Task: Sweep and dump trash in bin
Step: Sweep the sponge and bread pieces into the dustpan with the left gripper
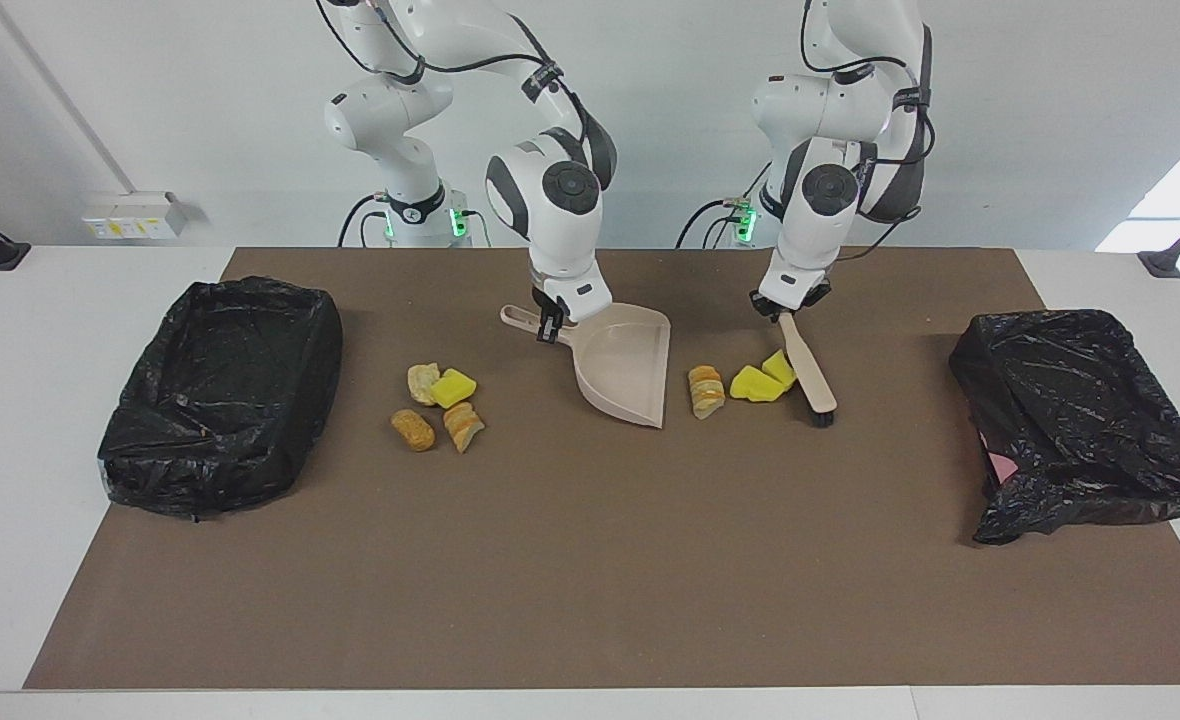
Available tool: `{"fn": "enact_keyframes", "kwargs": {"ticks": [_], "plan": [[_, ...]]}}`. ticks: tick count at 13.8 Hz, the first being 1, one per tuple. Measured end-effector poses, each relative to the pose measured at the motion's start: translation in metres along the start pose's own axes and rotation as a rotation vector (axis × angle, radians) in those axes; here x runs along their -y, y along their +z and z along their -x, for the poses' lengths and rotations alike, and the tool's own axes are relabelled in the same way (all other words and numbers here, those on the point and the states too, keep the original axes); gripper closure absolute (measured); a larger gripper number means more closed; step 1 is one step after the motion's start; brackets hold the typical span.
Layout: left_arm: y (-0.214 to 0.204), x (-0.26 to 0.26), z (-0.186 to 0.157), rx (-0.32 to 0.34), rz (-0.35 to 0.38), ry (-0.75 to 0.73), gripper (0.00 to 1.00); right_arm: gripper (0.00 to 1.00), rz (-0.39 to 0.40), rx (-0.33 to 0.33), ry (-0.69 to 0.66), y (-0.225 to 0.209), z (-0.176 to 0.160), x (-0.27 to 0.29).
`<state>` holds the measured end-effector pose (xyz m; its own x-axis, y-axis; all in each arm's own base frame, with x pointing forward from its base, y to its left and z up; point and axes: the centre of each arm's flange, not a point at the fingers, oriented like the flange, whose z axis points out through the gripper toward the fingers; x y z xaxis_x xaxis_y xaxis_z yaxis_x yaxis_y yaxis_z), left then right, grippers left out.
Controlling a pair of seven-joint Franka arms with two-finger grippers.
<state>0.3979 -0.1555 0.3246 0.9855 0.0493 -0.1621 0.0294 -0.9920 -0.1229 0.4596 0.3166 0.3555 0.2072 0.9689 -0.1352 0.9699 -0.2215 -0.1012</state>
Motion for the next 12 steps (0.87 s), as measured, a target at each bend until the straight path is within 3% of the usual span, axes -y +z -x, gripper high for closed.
{"fn": "enact_keyframes", "kwargs": {"ticks": [4,9,12], "plan": [[-0.002,-0.015,-0.007,-0.003,-0.002,0.245,0.73,0.68,0.0,0.0,0.0,0.0,0.0,0.0],[-0.005,-0.058,0.015,-0.008,-0.009,0.497,0.73,0.68,0.0,0.0,0.002,0.0,0.0,0.0],[-0.009,-0.108,0.05,0.014,0.072,0.552,0.73,0.68,0.0,0.0,0.006,0.0,0.0,0.0]]}}
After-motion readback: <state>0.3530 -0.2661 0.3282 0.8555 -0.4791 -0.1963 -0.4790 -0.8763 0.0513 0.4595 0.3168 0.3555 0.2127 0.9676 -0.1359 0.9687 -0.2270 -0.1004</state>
